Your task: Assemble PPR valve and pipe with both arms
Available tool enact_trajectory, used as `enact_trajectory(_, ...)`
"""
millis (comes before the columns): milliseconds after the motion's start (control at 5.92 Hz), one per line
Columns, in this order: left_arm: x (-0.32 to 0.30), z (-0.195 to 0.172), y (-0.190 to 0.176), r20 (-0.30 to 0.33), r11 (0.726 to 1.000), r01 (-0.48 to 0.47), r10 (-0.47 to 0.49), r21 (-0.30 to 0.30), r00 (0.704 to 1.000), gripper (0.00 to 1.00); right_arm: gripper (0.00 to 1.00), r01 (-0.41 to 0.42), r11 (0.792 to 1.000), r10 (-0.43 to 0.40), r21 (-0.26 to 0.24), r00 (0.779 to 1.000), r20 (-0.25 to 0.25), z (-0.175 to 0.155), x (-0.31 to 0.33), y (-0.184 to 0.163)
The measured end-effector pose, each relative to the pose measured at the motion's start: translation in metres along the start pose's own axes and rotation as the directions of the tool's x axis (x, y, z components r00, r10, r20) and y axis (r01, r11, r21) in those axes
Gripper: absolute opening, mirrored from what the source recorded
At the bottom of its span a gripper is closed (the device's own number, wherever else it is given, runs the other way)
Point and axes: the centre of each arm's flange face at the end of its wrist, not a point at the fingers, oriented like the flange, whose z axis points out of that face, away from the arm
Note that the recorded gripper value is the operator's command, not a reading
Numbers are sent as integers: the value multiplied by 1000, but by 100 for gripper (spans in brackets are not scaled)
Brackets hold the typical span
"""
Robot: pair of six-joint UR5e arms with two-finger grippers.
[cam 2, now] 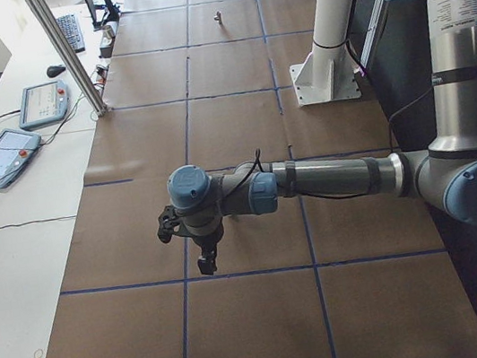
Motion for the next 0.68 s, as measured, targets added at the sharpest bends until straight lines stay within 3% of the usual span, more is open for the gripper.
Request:
enact_trajectory(338, 22, -17, -29, -1, 997, -58, 58, 55, 998, 100, 100, -2, 1000, 2, -2, 1000, 0, 1, 1, 1)
enact_trajectory(676, 96, 3, -45, -47, 999, 12, -10, 47, 999, 100, 100, -3, 1000, 3, -3, 1000, 0, 2, 1, 1)
